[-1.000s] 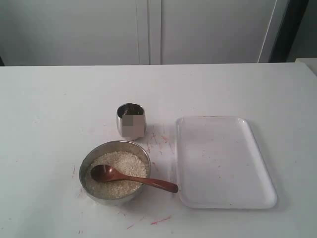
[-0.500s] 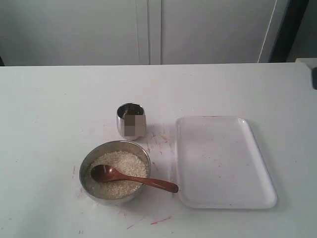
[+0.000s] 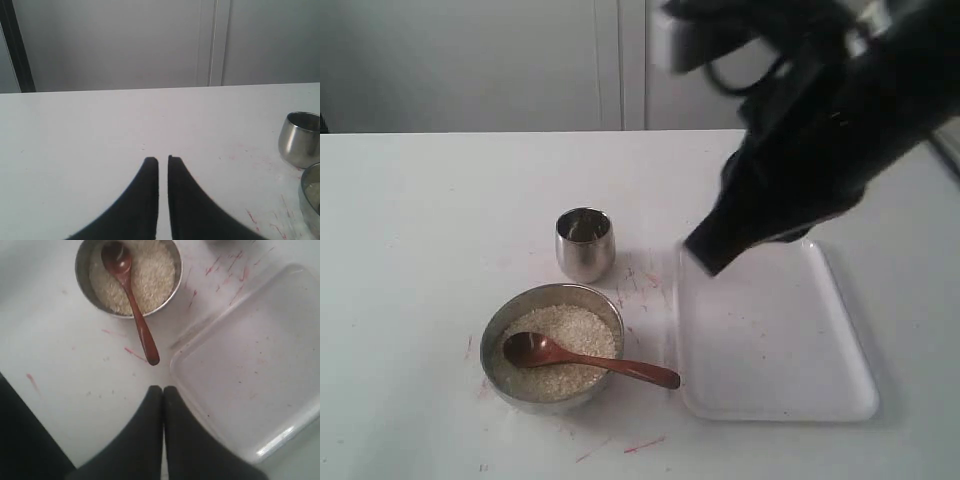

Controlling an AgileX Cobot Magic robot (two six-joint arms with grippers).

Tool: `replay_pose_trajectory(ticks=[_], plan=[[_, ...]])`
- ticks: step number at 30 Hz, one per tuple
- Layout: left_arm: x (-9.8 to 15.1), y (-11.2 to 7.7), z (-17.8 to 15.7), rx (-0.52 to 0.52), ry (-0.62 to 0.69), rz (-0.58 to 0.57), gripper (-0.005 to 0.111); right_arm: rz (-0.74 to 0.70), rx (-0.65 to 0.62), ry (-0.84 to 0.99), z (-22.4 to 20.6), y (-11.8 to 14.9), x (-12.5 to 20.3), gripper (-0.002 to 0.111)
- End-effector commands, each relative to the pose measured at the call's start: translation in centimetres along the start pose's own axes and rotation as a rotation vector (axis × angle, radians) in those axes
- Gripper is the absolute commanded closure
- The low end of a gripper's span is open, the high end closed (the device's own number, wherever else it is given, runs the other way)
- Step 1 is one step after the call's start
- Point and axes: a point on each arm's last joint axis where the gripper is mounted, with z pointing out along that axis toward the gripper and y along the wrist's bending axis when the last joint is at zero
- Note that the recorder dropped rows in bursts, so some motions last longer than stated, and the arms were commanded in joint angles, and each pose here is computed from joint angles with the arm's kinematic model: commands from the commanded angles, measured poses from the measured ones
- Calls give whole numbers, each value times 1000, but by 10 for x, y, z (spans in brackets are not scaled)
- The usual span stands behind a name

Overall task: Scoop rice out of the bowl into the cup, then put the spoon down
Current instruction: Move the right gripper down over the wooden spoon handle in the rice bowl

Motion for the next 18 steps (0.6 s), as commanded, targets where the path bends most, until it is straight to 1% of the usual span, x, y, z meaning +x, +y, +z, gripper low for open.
replay_pose_trajectory(ticks=[1,6,9,18], plan=[[-1,0,0,2,-8,-8,92,-155,18,155,46,29,-24,108],[-1,0,0,2,-8,-8,92,-219,-10,238,86,49,-35,108],[-1,0,0,2,-8,-8,92,-223,-13,250,96,51,-37,108],[-1,0,0,2,-8,-8,92,-182,0,244,103,50,-39,108]])
